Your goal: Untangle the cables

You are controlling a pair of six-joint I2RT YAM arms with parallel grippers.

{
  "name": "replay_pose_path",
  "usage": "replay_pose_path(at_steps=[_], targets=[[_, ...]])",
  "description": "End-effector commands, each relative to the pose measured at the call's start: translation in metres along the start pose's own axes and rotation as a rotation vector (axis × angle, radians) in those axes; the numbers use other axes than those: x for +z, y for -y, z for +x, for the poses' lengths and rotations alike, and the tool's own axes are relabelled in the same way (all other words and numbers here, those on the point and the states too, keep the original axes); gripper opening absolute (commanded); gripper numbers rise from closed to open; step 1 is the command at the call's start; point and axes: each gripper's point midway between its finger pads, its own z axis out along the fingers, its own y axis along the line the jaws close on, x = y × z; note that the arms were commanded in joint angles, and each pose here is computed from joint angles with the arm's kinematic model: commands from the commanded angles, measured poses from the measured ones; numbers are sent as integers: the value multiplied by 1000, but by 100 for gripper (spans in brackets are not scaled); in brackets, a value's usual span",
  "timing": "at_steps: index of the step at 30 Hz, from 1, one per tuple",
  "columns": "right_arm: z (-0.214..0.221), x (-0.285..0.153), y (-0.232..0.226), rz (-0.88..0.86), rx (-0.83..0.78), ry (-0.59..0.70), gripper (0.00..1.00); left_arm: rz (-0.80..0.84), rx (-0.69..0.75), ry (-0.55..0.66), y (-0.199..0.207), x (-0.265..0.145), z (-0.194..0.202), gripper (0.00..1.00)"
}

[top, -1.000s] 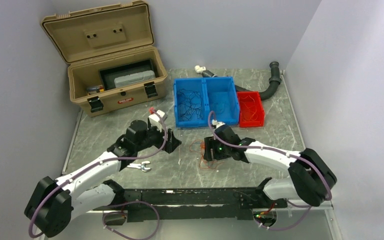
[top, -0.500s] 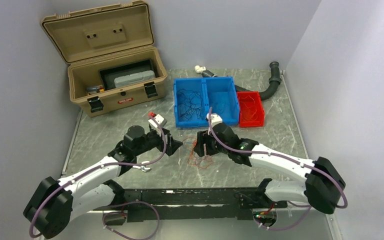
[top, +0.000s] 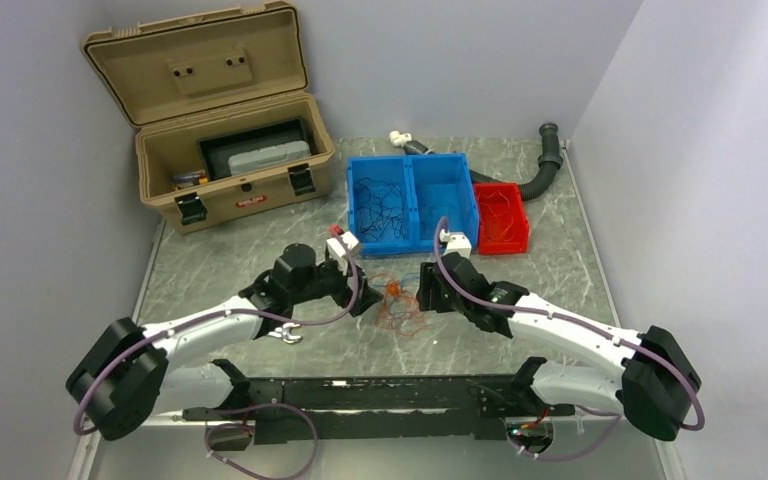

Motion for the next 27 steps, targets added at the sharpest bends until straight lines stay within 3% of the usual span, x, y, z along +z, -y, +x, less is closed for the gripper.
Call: replay_pose_path(at_steps=[1,8,11,16,19,20,24,27], targets=[[-3,3,-12,-59,29,-2,57,46,21,-54,6,14,-3,91],[-2,7,-42,-214,-20,-19,51,49,7,-126,5,26,9,86],[-3,13,-47,-209,-31,-47,39,64,1,-136,7,28,11,85],[2,14,-49,-203,-50,-98,37,73,-2,-141,8,29,12,85],[2,5,-50,-231,-44,-84,30,69,1,-140,8,29,12,85],[1,2,-50,-240,-44,-78,31,66,2,-136,7,28,11,85],[-5,-11,-54,-280,-54,-51,54,70,10,-122,8,29,8,85],[-2,-13,-51,-286,-65,-43,57,83,17,-104,11,28,5,85]])
